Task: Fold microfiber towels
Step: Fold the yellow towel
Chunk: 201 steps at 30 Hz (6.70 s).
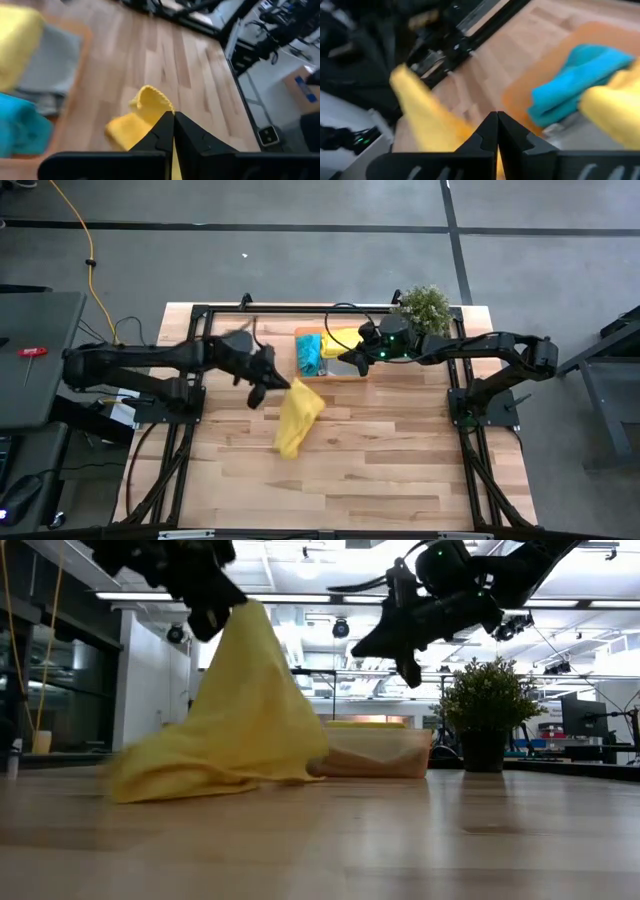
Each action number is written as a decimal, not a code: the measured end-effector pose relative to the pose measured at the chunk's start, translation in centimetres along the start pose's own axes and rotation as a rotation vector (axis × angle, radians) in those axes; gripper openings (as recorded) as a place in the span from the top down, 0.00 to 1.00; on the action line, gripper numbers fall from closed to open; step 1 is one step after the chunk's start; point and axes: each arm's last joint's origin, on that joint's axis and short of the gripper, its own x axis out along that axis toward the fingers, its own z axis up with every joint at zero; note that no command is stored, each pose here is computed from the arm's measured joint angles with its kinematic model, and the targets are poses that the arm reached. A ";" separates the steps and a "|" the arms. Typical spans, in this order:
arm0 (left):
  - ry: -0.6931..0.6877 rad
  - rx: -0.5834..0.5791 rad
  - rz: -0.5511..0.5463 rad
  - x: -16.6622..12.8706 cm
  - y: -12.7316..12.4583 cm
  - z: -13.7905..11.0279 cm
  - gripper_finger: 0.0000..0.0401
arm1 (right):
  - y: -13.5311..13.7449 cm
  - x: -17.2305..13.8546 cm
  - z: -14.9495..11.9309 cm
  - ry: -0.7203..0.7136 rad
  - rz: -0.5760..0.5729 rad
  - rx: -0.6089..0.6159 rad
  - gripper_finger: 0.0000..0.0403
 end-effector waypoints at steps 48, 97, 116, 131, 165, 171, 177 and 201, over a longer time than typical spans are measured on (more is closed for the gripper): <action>0.751 0.326 0.189 7.6 -12.7 -15.6 1.00 | 5.4 11.1 -10.4 0.401 -0.120 -0.708 0.72; 0.776 0.386 0.167 7.4 -12.6 -15.6 1.00 | 4.4 14.6 -11.4 0.350 -0.234 -0.576 0.76; 0.720 0.228 0.204 4.8 -11.1 -12.1 1.00 | 5.5 11.3 -7.8 0.430 -0.159 -0.471 0.99; -0.009 0.003 0.329 -3.9 -4.6 1.0 1.00 | 8.9 -0.8 3.2 0.109 -0.138 -0.266 1.00; -0.262 0.335 0.589 -12.7 -5.7 3.8 1.00 | 16.7 -10.6 10.2 0.376 -0.319 -0.467 1.00; -0.183 0.394 0.599 -12.0 -5.6 3.4 1.00 | 18.5 -10.0 8.7 0.387 -0.333 -0.498 1.00; -0.047 0.492 0.574 -9.3 -5.4 0.2 1.00 | 20.3 -6.9 5.4 0.487 -0.374 -0.502 1.00; 0.010 -0.099 0.184 -1.7 -9.8 -16.5 1.00 | 24.3 7.9 -15.3 1.054 -0.326 -0.301 1.00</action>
